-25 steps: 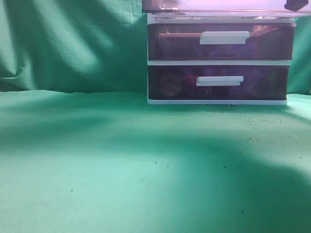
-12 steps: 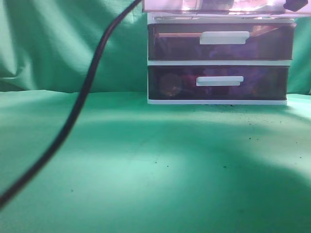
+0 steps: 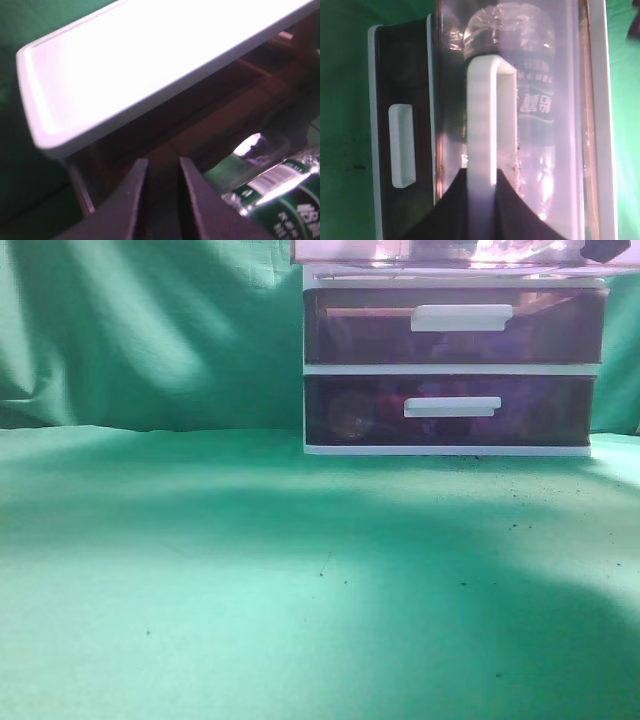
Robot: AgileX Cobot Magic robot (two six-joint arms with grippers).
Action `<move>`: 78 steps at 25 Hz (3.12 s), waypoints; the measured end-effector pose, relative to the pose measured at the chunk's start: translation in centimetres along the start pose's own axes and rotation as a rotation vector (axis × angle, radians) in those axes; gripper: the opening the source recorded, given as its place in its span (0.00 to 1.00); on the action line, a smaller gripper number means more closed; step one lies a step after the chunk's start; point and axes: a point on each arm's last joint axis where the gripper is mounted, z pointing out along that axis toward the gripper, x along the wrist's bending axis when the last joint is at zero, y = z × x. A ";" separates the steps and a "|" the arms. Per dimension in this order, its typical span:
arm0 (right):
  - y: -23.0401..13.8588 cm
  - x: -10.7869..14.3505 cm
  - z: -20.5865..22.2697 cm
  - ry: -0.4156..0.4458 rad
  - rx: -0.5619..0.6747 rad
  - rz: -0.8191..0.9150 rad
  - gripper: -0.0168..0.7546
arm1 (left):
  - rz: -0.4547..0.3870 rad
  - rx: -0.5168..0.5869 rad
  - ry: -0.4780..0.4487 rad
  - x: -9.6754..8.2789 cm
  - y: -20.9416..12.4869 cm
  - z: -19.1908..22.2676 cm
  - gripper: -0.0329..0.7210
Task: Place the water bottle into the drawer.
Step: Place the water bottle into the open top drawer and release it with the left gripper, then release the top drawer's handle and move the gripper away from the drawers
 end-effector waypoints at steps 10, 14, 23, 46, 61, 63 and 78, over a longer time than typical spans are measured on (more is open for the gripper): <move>0.0 0.0 0.0 -0.012 -0.006 -0.016 0.13 | -0.063 0.260 0.170 5.7 3.4 -11.9 0.04; 0.1 -0.1 0.0 -0.020 -0.007 -0.055 0.13 | -0.085 0.224 0.172 7.0 3.8 -16.3 0.04; -0.2 -2.2 2.1 -0.049 0.005 -0.091 0.13 | -0.147 0.215 0.096 6.7 -3.5 -23.7 0.04; -2.5 -6.7 10.3 -0.070 0.064 -0.182 0.13 | -0.276 0.111 0.017 6.9 -10.2 -32.7 0.04; -3.2 -7.1 11.1 -0.139 0.030 -0.220 0.33 | -0.276 0.111 0.017 6.9 -10.2 -32.7 0.04; -3.0 -7.4 11.0 -0.165 0.015 -0.202 0.46 | -0.274 0.111 0.018 6.9 -10.2 -32.7 0.04; -1.5 -7.7 10.9 -0.173 -0.041 -0.047 0.68 | -0.256 0.106 0.033 7.1 -10.2 -32.7 0.04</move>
